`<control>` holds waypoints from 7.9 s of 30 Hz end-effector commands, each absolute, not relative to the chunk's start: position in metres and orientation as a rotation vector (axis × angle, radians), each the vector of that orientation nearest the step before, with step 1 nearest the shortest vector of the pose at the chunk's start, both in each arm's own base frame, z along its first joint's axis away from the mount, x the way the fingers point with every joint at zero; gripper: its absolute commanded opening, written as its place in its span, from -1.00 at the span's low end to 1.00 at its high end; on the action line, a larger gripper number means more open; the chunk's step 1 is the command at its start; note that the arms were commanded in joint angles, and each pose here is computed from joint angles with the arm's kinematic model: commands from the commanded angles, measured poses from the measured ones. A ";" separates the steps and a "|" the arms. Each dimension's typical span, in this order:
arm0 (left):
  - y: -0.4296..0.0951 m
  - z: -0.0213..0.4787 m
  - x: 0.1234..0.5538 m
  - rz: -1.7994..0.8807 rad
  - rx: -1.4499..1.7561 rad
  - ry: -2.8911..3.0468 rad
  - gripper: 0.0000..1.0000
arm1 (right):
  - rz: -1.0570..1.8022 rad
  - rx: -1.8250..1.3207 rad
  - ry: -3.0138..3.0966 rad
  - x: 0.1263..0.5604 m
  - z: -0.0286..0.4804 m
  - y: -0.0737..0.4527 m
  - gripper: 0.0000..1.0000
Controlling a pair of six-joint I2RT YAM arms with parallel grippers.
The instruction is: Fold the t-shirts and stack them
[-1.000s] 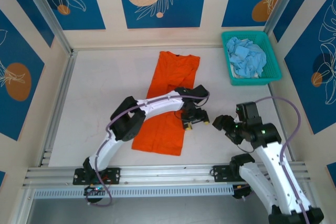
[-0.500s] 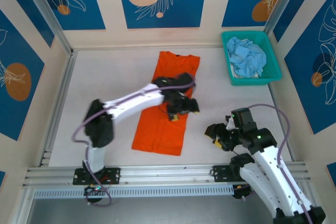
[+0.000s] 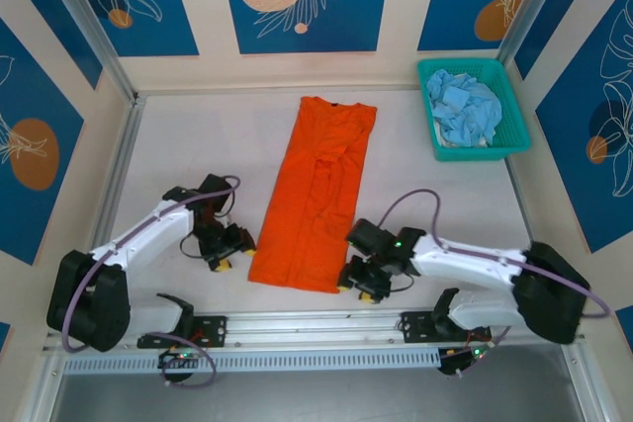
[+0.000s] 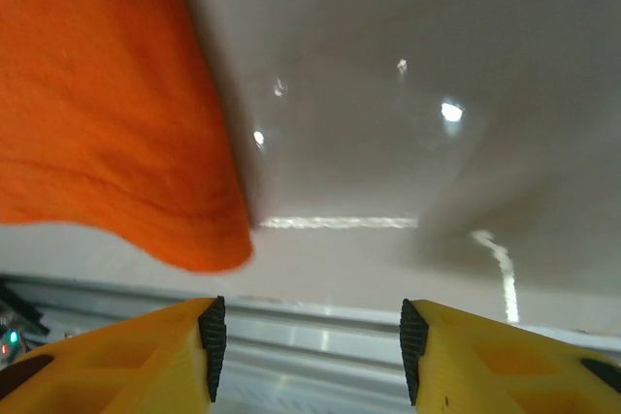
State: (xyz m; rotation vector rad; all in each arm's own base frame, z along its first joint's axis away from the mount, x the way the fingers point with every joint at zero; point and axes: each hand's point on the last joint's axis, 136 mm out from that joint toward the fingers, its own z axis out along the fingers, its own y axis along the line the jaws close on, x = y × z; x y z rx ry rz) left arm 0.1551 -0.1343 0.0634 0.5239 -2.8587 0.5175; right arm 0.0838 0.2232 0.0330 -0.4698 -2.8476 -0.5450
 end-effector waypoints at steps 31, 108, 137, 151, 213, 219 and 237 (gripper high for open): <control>-0.159 0.010 0.146 0.668 0.316 -2.727 -0.13 | -0.504 -0.554 -2.883 0.096 0.016 0.242 0.08; -0.235 0.128 0.177 0.913 -0.005 -2.864 -1.00 | -0.744 -0.854 -2.942 0.122 0.094 0.188 -1.00; -0.242 0.090 0.411 0.905 0.490 -2.857 -1.00 | -0.631 -0.935 -2.809 0.382 0.083 0.154 -0.96; -0.200 0.132 0.431 0.807 0.599 -3.081 0.11 | -0.629 -0.987 -2.883 0.373 0.110 0.132 0.12; -0.217 0.074 0.168 0.711 -0.105 -3.035 -0.21 | -0.465 -0.772 -2.921 0.145 0.036 0.180 -0.34; -0.262 0.088 0.183 0.916 -0.187 -2.937 -0.25 | -0.458 -0.817 -2.924 0.177 0.042 0.176 -0.58; -0.254 0.090 0.190 0.771 -0.309 -2.977 -0.03 | -0.431 -0.762 -2.864 0.260 0.036 0.199 -0.70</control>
